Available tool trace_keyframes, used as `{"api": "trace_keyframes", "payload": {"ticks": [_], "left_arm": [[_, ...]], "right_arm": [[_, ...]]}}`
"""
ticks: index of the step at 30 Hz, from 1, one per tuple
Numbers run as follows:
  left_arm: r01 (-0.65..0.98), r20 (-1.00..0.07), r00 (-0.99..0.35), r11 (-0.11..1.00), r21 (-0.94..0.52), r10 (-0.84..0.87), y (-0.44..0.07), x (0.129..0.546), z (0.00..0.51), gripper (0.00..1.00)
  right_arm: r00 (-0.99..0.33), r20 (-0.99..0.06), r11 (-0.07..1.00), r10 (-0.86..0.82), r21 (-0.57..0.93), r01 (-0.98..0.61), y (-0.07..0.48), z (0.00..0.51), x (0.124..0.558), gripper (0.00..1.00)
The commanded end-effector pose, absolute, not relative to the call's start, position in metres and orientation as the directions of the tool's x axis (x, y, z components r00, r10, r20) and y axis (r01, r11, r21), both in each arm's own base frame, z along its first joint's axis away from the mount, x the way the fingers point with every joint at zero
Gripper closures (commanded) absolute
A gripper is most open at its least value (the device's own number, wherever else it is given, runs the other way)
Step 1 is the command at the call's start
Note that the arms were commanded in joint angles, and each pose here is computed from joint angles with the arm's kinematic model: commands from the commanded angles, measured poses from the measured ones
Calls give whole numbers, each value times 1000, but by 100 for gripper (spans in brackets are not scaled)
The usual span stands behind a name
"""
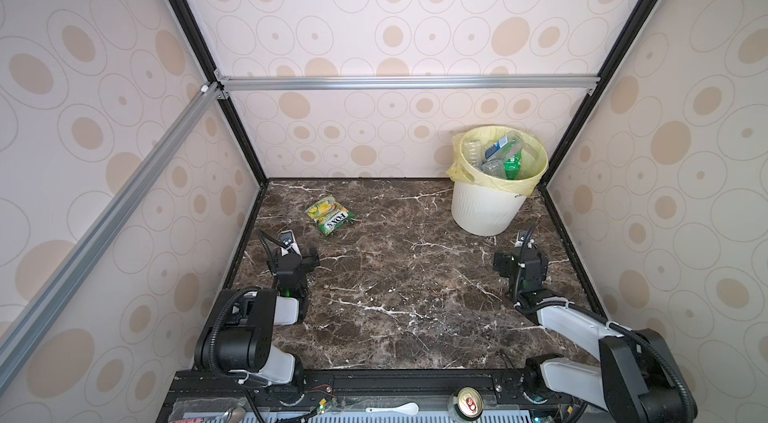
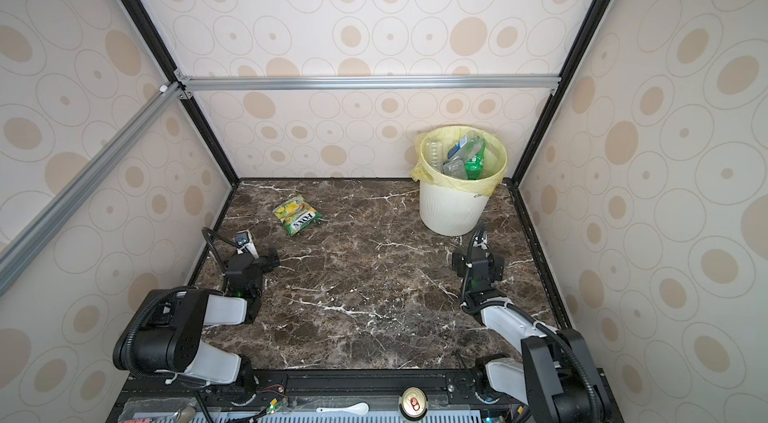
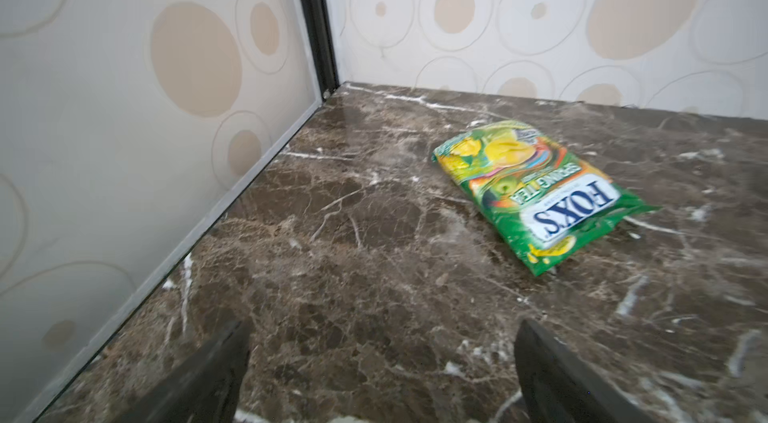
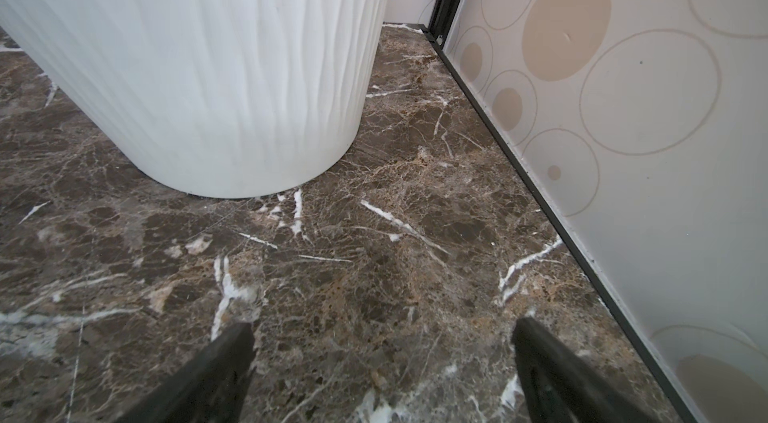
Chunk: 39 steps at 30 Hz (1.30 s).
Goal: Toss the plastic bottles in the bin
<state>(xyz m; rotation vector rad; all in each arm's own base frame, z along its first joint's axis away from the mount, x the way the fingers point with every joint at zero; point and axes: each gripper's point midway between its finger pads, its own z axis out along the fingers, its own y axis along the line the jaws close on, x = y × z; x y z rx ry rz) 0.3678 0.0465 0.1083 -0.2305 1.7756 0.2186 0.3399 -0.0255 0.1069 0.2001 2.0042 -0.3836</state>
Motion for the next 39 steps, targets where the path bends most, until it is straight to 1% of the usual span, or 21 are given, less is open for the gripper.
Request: {"api": "trace_keyframes", "payload": {"ticks": [1, 2, 3, 4, 5, 7, 12, 15, 17, 20, 25, 27, 29, 30, 31, 33, 35, 38, 39], "left_arm": [[-160, -1000, -8, 987, 18, 17, 28, 360, 140, 1], [-170, -998, -56, 985, 16, 7, 30, 364, 134, 1], [-177, -998, -70, 984, 20, 7, 32, 369, 133, 1], [-172, -999, -48, 985, 21, 13, 31, 369, 136, 1], [-170, -998, -67, 985, 21, 9, 30, 369, 132, 1], [-173, -999, -53, 985, 21, 12, 31, 369, 135, 1], [-160, -997, -73, 987, 26, 15, 28, 372, 133, 1], [-131, -996, -80, 991, 37, 27, 23, 375, 132, 1], [-82, -995, -92, 995, 53, 45, 15, 378, 130, 1], [-76, -994, -93, 995, 57, 50, 14, 379, 130, 1], [-75, -995, -91, 996, 57, 50, 14, 379, 130, 1], [-76, -995, -92, 996, 57, 50, 14, 379, 130, 1], [-77, -994, -92, 995, 57, 50, 14, 379, 130, 1], [-75, -994, -92, 996, 58, 51, 14, 379, 130, 1], [-76, -995, -91, 995, 58, 51, 14, 379, 130, 1], [-76, -994, -92, 995, 57, 50, 14, 379, 130, 1], [-77, -995, -91, 995, 58, 51, 14, 379, 130, 1], [-76, -994, -93, 995, 58, 51, 14, 379, 129, 1], [-77, -995, -90, 995, 57, 50, 14, 379, 130, 1]], "right_arm": [[-321, -946, 923, -47, -164, 348, -28, 125, 352, 0], [-306, -951, 918, -49, -163, 360, -30, 127, 354, 0], [-307, -950, 924, -56, -166, 343, -27, 127, 356, 0], [-308, -949, 930, -59, -165, 328, -24, 127, 358, 0], [-303, -950, 931, -70, -171, 322, -23, 127, 361, 0], [-289, -954, 934, -75, -168, 315, -21, 125, 365, 0], [-270, -961, 932, -67, -156, 326, -21, 116, 371, 0], [-294, -953, 938, -69, -163, 306, -18, 114, 374, 0], [-297, -952, 938, -75, -169, 304, -18, 113, 376, 0], [-321, -944, 942, -80, -177, 285, -15, 110, 381, 0], [-316, -946, 943, -73, -168, 287, -16, 110, 380, 0], [-308, -949, 951, -73, -159, 264, -13, 109, 379, 0], [-285, -957, 972, -58, -119, 201, -9, 100, 376, 0], [-227, -972, 967, -64, -116, 226, -13, 104, 377, 0], [-221, -973, 966, -70, -122, 228, -13, 103, 378, 0], [-341, -939, 968, -38, -120, 223, -13, 94, 380, 0], [-330, -943, 966, -48, -128, 226, -16, 95, 393, 0], [-377, -926, 968, -31, -122, 219, -15, 91, 390, 0], [-351, -936, 967, -40, -124, 222, -16, 93, 390, 0]]}}
